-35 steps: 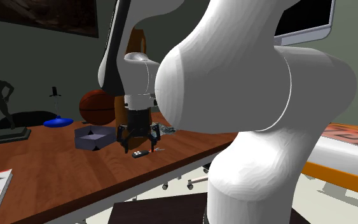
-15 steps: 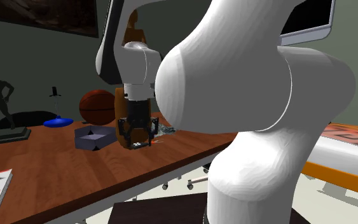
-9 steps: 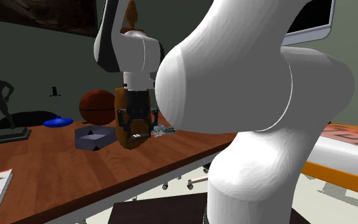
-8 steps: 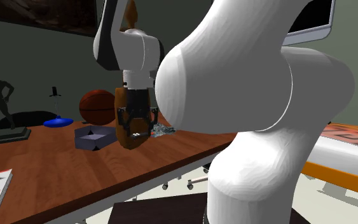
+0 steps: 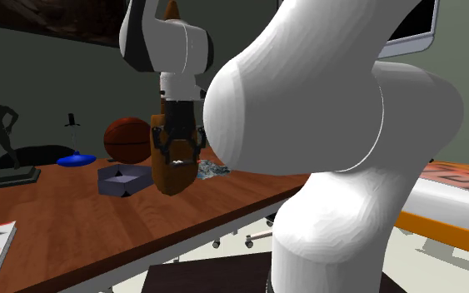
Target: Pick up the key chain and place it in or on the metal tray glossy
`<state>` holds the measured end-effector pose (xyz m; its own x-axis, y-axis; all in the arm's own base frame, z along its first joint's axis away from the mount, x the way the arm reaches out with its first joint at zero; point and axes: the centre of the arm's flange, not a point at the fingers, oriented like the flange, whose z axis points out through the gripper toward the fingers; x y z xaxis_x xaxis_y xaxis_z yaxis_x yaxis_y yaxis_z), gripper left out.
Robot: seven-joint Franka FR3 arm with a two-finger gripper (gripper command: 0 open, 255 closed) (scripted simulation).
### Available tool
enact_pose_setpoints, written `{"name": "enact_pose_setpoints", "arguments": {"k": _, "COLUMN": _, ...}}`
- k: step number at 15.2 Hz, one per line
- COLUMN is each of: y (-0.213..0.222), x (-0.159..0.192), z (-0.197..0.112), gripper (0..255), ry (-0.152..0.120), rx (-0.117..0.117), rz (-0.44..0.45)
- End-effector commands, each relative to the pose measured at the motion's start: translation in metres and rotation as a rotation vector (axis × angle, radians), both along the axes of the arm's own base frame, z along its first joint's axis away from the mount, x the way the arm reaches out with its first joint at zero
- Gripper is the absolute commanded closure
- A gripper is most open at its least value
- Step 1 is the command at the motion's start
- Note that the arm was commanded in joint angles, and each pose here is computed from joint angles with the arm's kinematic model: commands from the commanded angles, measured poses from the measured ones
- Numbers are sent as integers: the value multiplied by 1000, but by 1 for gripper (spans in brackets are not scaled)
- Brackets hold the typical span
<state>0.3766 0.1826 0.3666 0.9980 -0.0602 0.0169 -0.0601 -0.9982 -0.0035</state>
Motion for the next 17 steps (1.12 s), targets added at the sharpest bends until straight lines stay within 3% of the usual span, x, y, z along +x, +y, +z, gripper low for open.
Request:
{"name": "enact_pose_setpoints", "arguments": {"k": 1, "y": -1, "x": 0, "z": 13, "gripper": 255, "ry": 0, "rx": 0, "rz": 0}}
{"name": "enact_pose_setpoints", "arguments": {"k": 17, "y": 163, "x": 110, "z": 23, "gripper": 255, "ry": 0, "rx": 0, "rz": 0}}
